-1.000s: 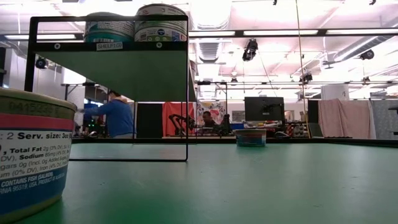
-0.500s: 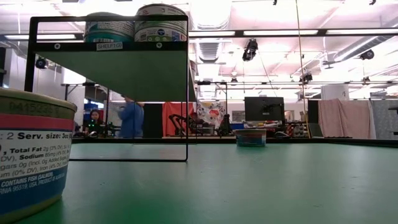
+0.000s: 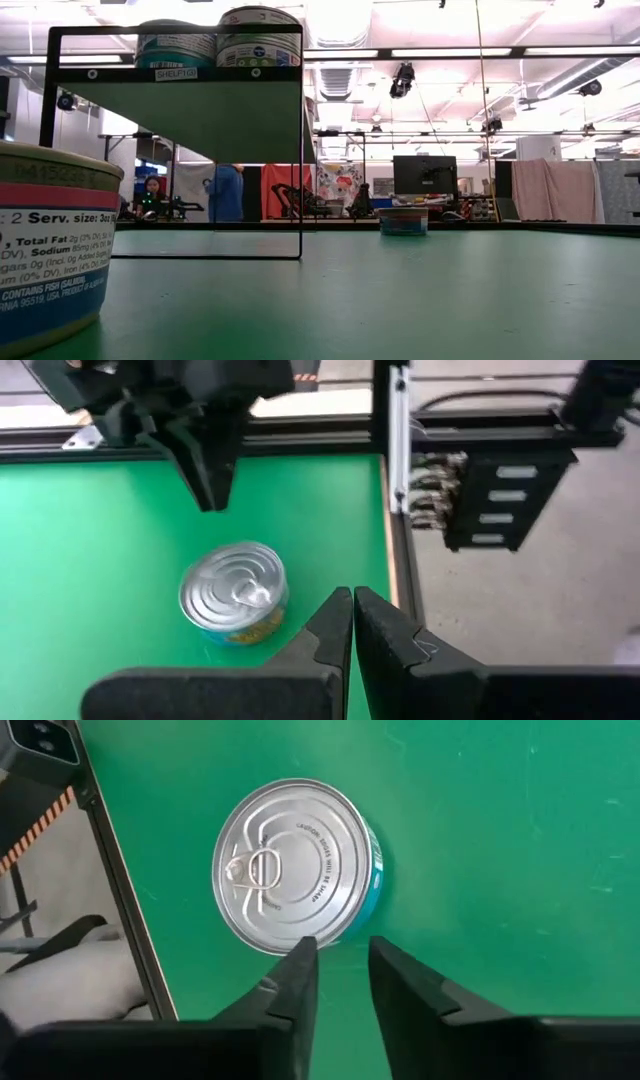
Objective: Stack canned seafood by type on shelf
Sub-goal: Put the yellow and blue tuna can on the shelf
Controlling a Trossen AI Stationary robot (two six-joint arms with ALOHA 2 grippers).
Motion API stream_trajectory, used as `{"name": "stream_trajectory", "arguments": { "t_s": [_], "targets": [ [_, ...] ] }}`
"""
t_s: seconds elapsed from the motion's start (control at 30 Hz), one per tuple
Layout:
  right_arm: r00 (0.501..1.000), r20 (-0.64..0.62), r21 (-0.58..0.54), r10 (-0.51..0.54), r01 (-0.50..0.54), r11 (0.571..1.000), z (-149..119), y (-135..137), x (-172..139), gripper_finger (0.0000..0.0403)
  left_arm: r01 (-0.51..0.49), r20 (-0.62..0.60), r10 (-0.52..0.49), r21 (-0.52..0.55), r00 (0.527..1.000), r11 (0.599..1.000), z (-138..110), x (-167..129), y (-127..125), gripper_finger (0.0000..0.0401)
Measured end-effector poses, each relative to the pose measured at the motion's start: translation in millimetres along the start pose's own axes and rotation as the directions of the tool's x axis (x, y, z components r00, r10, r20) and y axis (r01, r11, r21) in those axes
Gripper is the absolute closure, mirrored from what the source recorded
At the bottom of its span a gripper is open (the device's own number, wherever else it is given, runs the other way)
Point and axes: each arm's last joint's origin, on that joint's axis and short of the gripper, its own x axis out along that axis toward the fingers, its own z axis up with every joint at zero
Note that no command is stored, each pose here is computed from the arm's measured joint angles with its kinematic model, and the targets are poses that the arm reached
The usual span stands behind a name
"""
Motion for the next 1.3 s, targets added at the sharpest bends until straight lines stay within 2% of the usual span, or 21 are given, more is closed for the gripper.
{"name": "stream_trajectory", "arguments": {
  "t_s": [0.23,0.43,0.67,0.8,0.9,1.1,1.3],
  "targets": [
    [1.000,0.008,-0.027,-0.002,0.002,1.000,0,0,0,0.0239,-0.035,0.007,0.034,0.013,0.999,0.999,7,13,16,0.0401],
    [1.000,0.007,-0.027,-0.001,0.002,1.000,0,0,0,0.0178,-0.047,0.005,0.047,-0.020,0.999,0.999,7,18,22,0.0397],
    [1.000,0.001,-0.025,0.004,-0.004,1.000,0,0,0,0.0121,-0.055,-0.007,0.055,0.008,0.998,0.998,1,22,24,0.0332],
    [1.000,0.001,-0.004,0.005,-0.005,1.000,0,0,0,0.0096,-0.045,0.028,0.044,0.038,0.999,0.998,-6,28,23,0.0289],
    [1.000,0.001,0.023,0.006,-0.006,1.000,0,0,0,0.0082,-0.048,0.031,0.046,0.058,0.998,0.997,-8,30,24,0.0274],
    [1.000,0.018,0.020,0.005,-0.006,1.000,0,0,0,0.0070,-0.044,0.049,0.043,0.021,0.998,0.999,-17,36,25,0.0284],
    [0.999,0.035,-0.005,0.003,-0.002,1.000,1,0,1,0.0069,-0.038,0.062,0.038,-0.004,0.997,0.999,-29,41,25,0.0336]
  ]
}}
